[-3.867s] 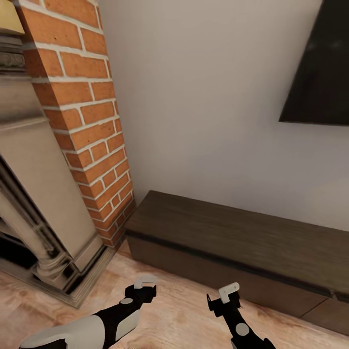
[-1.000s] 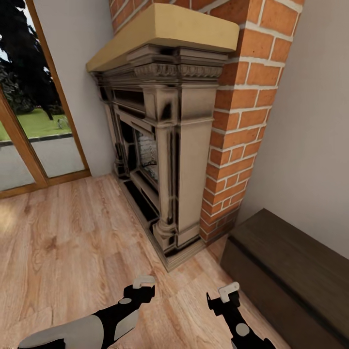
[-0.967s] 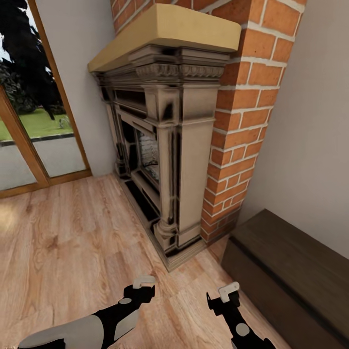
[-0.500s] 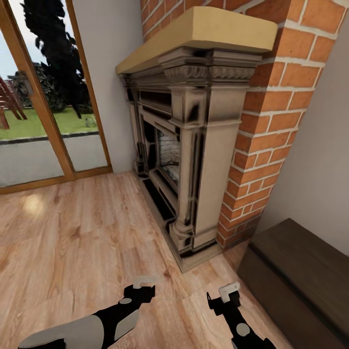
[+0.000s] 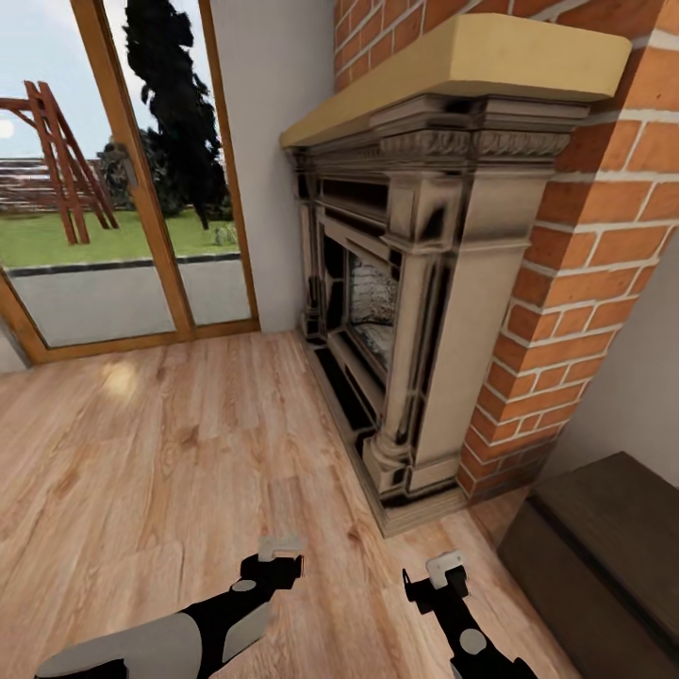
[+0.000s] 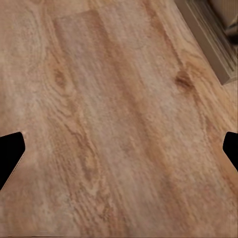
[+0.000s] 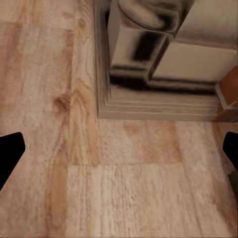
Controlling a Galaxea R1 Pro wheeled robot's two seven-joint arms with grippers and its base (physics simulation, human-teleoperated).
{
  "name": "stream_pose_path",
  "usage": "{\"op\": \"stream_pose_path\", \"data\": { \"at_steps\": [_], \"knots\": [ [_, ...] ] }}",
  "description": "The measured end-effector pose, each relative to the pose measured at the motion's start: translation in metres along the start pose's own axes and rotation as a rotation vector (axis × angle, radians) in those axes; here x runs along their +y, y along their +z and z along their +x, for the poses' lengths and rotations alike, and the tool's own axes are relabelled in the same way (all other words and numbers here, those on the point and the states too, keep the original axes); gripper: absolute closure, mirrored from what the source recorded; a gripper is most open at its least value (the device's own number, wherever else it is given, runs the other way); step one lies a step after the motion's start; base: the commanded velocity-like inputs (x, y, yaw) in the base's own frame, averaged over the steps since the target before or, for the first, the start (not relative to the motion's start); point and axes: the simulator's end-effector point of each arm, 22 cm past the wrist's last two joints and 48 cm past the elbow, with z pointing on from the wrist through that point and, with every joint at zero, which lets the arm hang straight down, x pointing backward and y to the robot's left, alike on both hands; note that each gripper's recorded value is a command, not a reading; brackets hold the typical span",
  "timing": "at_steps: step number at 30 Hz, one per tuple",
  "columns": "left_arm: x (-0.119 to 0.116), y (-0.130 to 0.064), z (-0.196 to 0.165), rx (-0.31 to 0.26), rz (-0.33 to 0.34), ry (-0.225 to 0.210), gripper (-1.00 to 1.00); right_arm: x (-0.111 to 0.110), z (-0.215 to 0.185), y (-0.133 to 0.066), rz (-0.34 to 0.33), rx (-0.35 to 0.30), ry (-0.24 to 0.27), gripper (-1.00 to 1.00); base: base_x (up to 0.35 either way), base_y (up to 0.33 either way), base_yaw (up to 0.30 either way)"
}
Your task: Place each of the two pumpkins and all three candles from the living room inside a cabinet in the living room (use any cabinet), then make sure every cabinet is closed, and position the cauldron so it is next to a table in the living room.
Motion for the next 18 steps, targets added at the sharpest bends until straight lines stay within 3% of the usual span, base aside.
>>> {"op": "stream_pose_path", "data": {
  "at_steps": [18],
  "knots": [
    [0.0001,-0.0016,-0.0039,-0.008,0.0,0.001,-1.0,-0.0006,-0.003,-0.0009,0.001,-0.006,-0.002,-1.0,0.0,0.0,0.281]
  ]
}}
